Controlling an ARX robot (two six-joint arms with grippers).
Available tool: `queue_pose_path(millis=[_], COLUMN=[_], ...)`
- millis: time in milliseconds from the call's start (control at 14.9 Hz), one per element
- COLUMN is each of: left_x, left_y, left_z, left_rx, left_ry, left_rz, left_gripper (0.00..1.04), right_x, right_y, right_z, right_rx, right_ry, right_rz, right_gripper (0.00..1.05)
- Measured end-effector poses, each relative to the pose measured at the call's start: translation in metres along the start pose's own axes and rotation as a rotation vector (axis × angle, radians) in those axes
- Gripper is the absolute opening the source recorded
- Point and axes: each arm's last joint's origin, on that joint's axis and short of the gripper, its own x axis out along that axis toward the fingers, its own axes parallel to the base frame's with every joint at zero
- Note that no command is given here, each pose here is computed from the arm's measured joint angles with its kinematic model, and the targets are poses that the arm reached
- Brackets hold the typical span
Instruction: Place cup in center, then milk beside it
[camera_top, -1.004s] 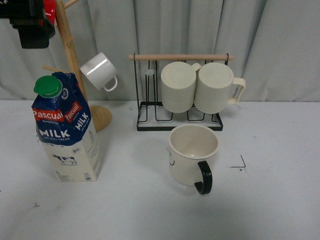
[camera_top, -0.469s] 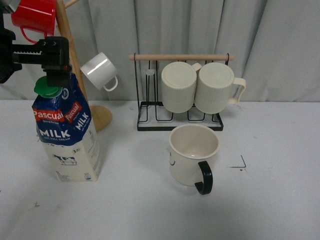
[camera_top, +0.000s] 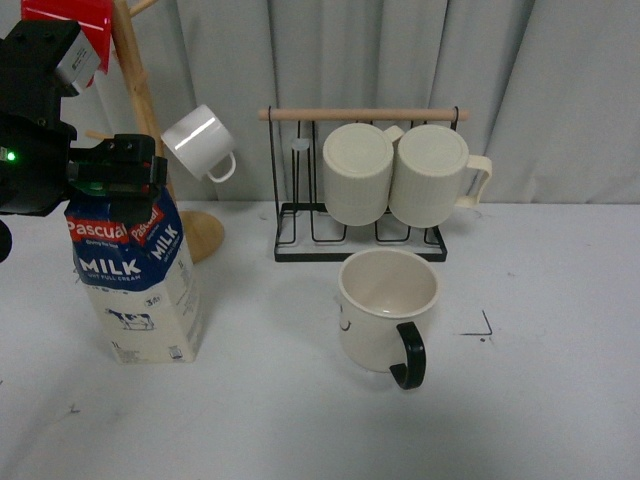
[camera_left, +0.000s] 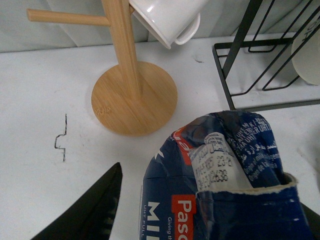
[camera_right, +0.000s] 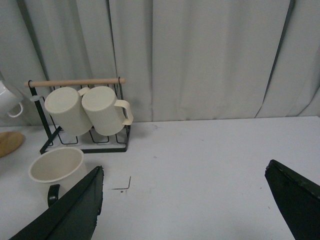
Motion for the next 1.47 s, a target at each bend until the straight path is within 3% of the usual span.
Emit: queue_pose_path(millis=[268, 335, 803, 1071, 1472], left_x=[0.0, -0.001, -0.014, -0.007, -0.011], left_y=[-0.005, -0.008, -0.08, -0.097, -0.118], left_z=[0.006, 0.007, 0.021, 0.016, 0.01], left_rx=[0.021, 0.025, 0.105, 0.114, 0.127], left_ry=[0.018, 0.019, -0.049, -0.061, -0.073], left_rz=[-0.014, -0.015, -0.079, -0.034, -0.075], left_gripper=[0.24, 0.19, 0.19, 0.18, 0.18], right_x=[0.0, 0.0, 0.0, 0.0, 0.0], right_y=[0.0, 0.0, 0.0, 0.0, 0.0], right_z=[0.0, 0.0, 0.0, 0.0, 0.0], right_rx=[0.0, 0.0, 0.0, 0.0, 0.0], right_ry=[0.0, 0.0, 0.0, 0.0, 0.0], right_rz=[0.0, 0.0, 0.0, 0.0, 0.0], right_gripper=[0.98, 0.98, 0.98, 0.98, 0.98])
